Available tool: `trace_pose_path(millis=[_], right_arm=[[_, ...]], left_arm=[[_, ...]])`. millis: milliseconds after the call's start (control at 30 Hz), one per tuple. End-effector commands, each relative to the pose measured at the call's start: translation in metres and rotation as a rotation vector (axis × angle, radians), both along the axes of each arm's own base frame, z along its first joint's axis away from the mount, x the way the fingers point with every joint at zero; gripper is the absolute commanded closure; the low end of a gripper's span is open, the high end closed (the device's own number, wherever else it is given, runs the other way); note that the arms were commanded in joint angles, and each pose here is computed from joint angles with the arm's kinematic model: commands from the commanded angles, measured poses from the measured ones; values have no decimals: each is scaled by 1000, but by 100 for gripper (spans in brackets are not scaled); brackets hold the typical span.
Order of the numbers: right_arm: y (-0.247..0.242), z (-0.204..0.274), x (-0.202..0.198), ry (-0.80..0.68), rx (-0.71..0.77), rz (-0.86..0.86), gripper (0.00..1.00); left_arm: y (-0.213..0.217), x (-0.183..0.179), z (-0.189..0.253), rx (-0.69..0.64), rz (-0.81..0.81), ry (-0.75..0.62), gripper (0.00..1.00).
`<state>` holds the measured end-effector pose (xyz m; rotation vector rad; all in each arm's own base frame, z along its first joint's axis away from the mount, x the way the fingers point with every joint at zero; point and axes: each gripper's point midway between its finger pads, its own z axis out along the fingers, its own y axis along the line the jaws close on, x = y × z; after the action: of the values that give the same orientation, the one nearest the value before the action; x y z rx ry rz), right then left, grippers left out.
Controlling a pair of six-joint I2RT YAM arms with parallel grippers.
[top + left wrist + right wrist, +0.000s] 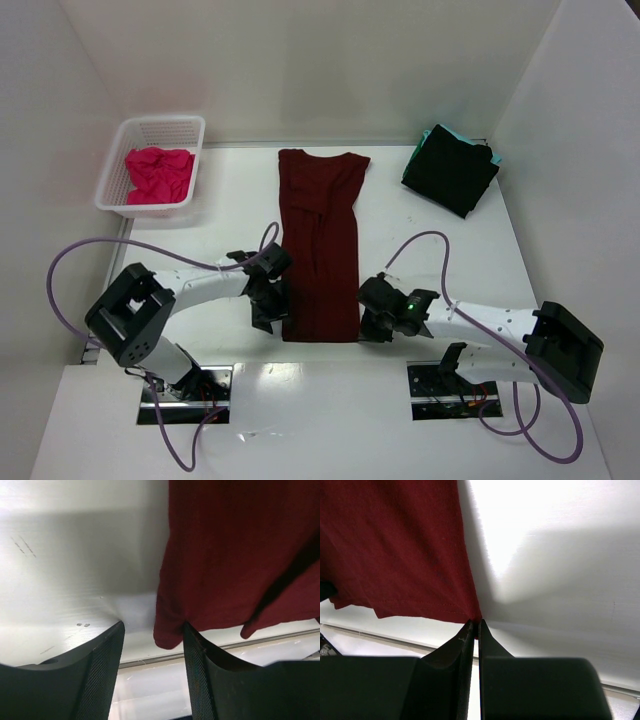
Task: Fold and stack the t-shirts
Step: Grab the bottom of the folded rectangular tshirt with both arms
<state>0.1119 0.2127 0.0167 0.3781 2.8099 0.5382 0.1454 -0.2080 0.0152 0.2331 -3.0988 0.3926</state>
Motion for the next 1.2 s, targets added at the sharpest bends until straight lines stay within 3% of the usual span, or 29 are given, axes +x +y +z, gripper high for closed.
trace_pose_path(millis=[0,600,1167], right_arm=[[-3,0,7,-32,-15,-4,92],[-11,5,14,-48,-1,-23,92],[-20,10,4,-47,41,-57,100]], left_arm=[[-3,1,-5,14,-3,4,41],[3,-5,-11,47,46,36,99],[19,-17,6,55,91,12,100]])
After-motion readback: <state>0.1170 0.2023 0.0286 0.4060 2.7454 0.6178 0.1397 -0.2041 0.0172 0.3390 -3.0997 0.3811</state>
